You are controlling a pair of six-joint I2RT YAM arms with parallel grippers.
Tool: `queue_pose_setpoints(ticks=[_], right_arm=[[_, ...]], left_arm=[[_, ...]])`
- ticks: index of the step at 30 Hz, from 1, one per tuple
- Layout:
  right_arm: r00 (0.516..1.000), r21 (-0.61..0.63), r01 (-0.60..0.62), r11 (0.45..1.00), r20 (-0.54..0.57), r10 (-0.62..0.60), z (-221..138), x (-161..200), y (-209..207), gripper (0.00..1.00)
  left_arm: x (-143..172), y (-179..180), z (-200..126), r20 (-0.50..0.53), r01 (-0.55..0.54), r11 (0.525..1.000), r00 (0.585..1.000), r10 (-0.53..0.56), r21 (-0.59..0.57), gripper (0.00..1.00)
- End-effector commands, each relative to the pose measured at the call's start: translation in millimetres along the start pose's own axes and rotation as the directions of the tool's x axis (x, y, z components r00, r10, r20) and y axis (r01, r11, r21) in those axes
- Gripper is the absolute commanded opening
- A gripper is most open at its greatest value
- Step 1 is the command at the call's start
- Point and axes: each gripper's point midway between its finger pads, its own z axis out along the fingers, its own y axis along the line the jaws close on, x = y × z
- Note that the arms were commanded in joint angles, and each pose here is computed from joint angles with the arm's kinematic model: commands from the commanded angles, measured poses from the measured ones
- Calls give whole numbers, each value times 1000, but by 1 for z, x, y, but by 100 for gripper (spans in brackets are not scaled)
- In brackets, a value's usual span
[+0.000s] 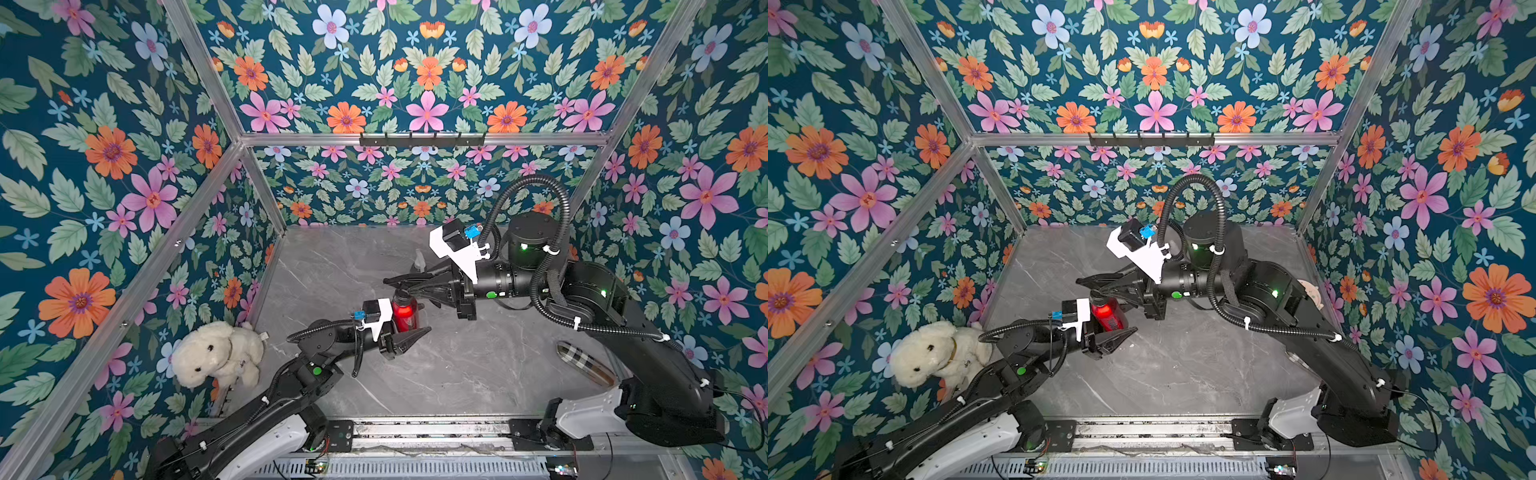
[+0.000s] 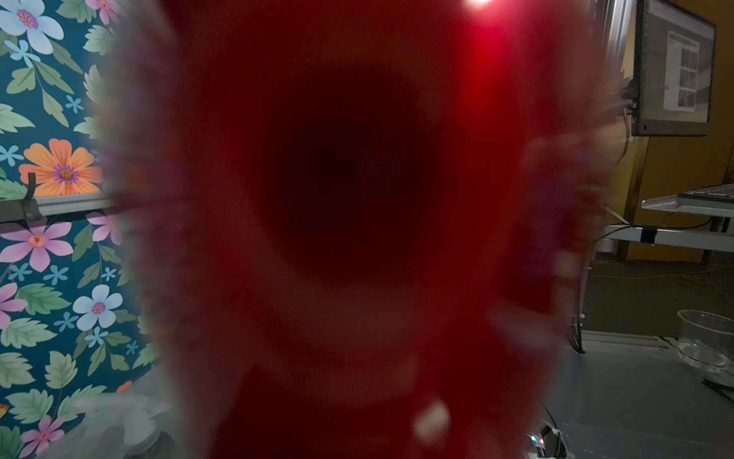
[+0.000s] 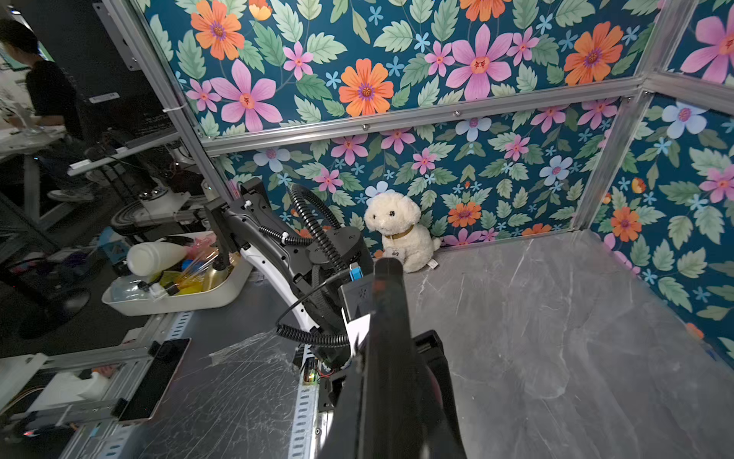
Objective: Attach spray nozzles to spray bottles
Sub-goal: Screw the spray nozzle on the spray bottle.
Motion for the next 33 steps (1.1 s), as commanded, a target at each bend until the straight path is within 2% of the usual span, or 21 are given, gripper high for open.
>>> queue_pose_setpoints(ticks=[1, 15, 21, 28, 33], right_arm=[[996, 69, 40, 997, -86, -34, 0, 14, -8, 0], [976, 178, 34, 984, -217, 6, -8, 17, -26, 0], [977, 183, 0, 983, -209, 39, -7, 19, -26, 0], [965, 282, -60, 958, -228, 128, 1, 39, -40, 0], [962, 281, -82, 956, -230, 150, 9, 48, -35, 0]], left_arm=[[-7, 7, 0, 9, -26, 999, 1000, 26, -42, 0], [3, 16, 1, -68, -79, 993, 995, 73, -87, 0], [-2, 19, -1, -32, -80, 991, 997, 77, -110, 0], [-12, 32, -9, 3, -99, 973, 995, 101, -207, 0], [-14, 31, -8, 13, -100, 974, 994, 105, -204, 0]])
